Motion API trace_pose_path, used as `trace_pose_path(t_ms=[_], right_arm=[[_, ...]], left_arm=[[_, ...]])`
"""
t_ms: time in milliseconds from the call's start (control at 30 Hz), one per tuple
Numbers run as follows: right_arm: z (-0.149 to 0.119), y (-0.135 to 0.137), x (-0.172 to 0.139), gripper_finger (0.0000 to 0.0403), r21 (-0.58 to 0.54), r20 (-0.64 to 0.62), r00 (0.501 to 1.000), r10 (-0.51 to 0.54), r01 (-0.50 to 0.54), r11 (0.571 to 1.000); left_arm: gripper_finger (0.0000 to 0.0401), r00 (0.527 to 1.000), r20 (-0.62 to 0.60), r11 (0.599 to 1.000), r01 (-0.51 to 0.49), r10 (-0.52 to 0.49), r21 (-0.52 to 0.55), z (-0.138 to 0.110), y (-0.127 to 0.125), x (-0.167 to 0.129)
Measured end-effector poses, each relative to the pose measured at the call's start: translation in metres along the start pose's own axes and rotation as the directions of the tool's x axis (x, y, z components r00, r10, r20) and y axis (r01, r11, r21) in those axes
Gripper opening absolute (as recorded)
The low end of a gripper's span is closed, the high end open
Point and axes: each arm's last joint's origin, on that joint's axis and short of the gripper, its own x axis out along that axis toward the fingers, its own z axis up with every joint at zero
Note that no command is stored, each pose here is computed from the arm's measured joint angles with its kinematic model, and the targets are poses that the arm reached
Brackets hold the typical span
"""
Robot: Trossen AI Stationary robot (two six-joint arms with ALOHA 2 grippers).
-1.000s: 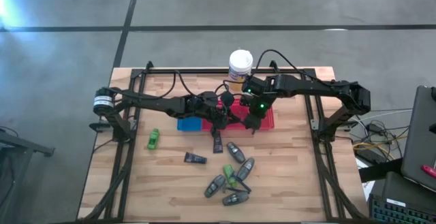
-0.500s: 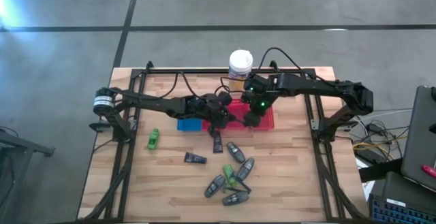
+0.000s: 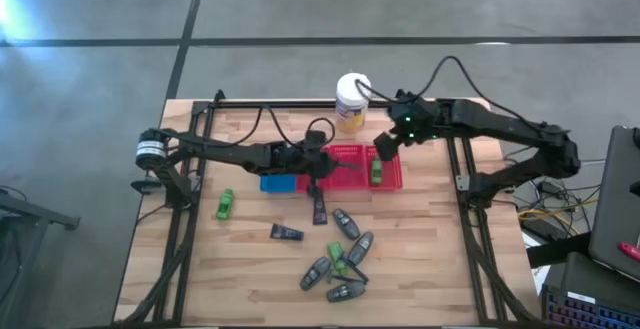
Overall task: Pick & Place Travel size toiletries
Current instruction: Put the blue razor into the blue bin
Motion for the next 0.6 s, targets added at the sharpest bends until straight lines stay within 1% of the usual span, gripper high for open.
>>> trace_pose_path(t_ms=[67,100,167,233,300,367,533,600], right_arm=[[-0.003,-0.005,-0.009,0.0319,0.037,0.025,0.999,-0.041,0.04,0.999],[-0.003,-0.007,-0.012,0.0322,0.052,0.035,0.998,-0.054,0.052,0.997],[-0.005,-0.01,-0.017,0.0327,0.072,0.052,0.996,-0.076,0.072,0.995],[-0.005,-0.011,-0.018,0.0331,0.079,0.062,0.993,-0.099,0.094,0.992],[-0.005,-0.011,-0.017,0.0333,0.077,0.061,0.993,-0.105,0.1,0.992],[-0.005,-0.011,-0.014,0.0333,0.062,0.055,0.992,-0.109,0.106,0.992],[-0.005,-0.009,-0.008,0.0321,0.051,0.032,0.993,-0.118,0.116,0.992],[-0.005,-0.009,-0.007,0.0315,0.05,0.027,0.992,-0.121,0.12,0.992]], left_arm=[[0.0044,0.997,-0.077,0.989,-0.025,0.013,-0.146,-0.003,0.0,-0.001],[0.0044,0.994,-0.109,0.973,-0.041,0.016,-0.227,-0.004,0.001,-0.002],[0.0044,0.988,-0.156,0.925,-0.066,0.007,-0.374,-0.004,0.002,-0.004],[0.0044,0.985,-0.171,0.883,-0.071,-0.01,-0.465,-0.002,0.003,-0.006],[0.0044,0.986,-0.164,0.862,-0.067,-0.019,-0.502,0.001,0.004,-0.007],[0.0043,0.986,-0.165,0.856,-0.067,-0.021,-0.513,0.004,0.006,-0.009],[0.0043,0.961,-0.274,0.845,-0.118,-0.035,-0.522,0.0,0.007,-0.018],[0.0043,0.958,-0.286,0.817,-0.137,-0.036,-0.561,-0.003,0.008,-0.025]])
